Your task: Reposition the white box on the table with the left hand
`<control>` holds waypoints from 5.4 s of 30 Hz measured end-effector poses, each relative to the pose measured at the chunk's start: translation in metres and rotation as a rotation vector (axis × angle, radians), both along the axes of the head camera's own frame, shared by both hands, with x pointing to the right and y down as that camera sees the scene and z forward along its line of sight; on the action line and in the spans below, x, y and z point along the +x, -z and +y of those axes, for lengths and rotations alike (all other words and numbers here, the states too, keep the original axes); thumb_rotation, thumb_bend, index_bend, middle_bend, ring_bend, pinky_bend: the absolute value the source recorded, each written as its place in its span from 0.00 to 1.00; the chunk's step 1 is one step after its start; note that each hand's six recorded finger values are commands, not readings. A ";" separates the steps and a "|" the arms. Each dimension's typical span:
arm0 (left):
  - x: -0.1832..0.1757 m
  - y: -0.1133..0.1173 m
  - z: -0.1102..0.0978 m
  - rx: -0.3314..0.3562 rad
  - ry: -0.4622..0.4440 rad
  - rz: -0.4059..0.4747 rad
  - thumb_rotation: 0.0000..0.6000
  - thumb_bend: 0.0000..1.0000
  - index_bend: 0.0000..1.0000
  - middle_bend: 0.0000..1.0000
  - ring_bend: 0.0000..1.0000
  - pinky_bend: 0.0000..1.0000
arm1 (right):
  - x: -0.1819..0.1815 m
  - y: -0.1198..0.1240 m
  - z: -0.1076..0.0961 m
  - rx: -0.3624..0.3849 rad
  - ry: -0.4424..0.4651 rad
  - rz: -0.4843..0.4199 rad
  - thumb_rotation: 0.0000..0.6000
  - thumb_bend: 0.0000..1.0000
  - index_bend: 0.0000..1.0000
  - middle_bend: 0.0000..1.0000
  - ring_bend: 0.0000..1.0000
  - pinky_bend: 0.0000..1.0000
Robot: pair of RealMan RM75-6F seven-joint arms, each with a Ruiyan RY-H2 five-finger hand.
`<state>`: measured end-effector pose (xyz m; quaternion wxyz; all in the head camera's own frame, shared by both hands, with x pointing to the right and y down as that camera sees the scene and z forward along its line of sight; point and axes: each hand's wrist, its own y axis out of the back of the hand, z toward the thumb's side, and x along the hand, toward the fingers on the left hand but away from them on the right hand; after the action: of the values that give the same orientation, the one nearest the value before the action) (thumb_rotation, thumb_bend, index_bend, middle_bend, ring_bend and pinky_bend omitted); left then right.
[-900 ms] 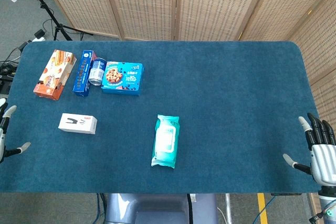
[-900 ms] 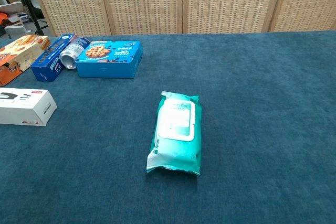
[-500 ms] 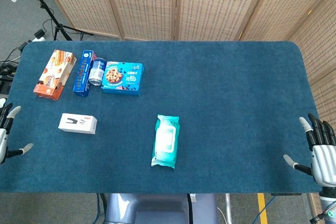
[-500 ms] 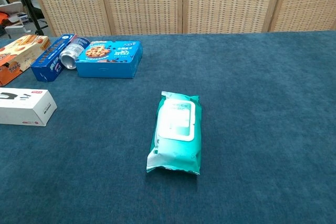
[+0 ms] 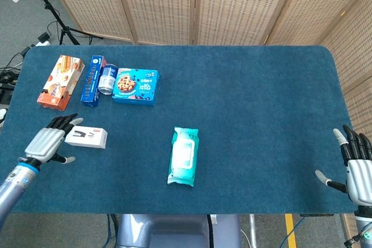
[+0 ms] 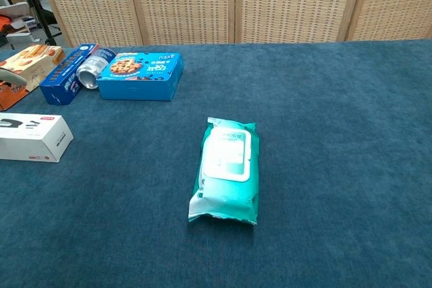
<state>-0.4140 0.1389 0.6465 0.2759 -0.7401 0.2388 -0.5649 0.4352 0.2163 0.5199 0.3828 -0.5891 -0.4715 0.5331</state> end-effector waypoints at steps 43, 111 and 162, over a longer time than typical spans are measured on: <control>0.047 -0.040 -0.036 0.013 -0.012 -0.120 1.00 0.19 0.43 0.37 0.25 0.34 | 0.000 -0.006 -0.002 -0.027 0.003 -0.022 1.00 0.00 0.00 0.00 0.00 0.00; 0.051 -0.059 0.059 -0.033 0.545 0.992 1.00 0.09 0.00 0.00 0.00 0.06 | -0.002 0.000 -0.001 -0.010 0.010 -0.045 1.00 0.00 0.00 0.00 0.00 0.00; 0.117 0.030 0.003 0.026 0.021 0.030 1.00 0.06 0.18 0.28 0.20 0.30 | 0.004 0.003 -0.003 -0.008 -0.007 -0.056 1.00 0.00 0.00 0.00 0.00 0.00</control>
<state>-0.2967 0.1419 0.6170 0.2760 -0.7422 0.2582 -0.5534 0.4394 0.2137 0.5170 0.3654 -0.6036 -0.4819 0.5195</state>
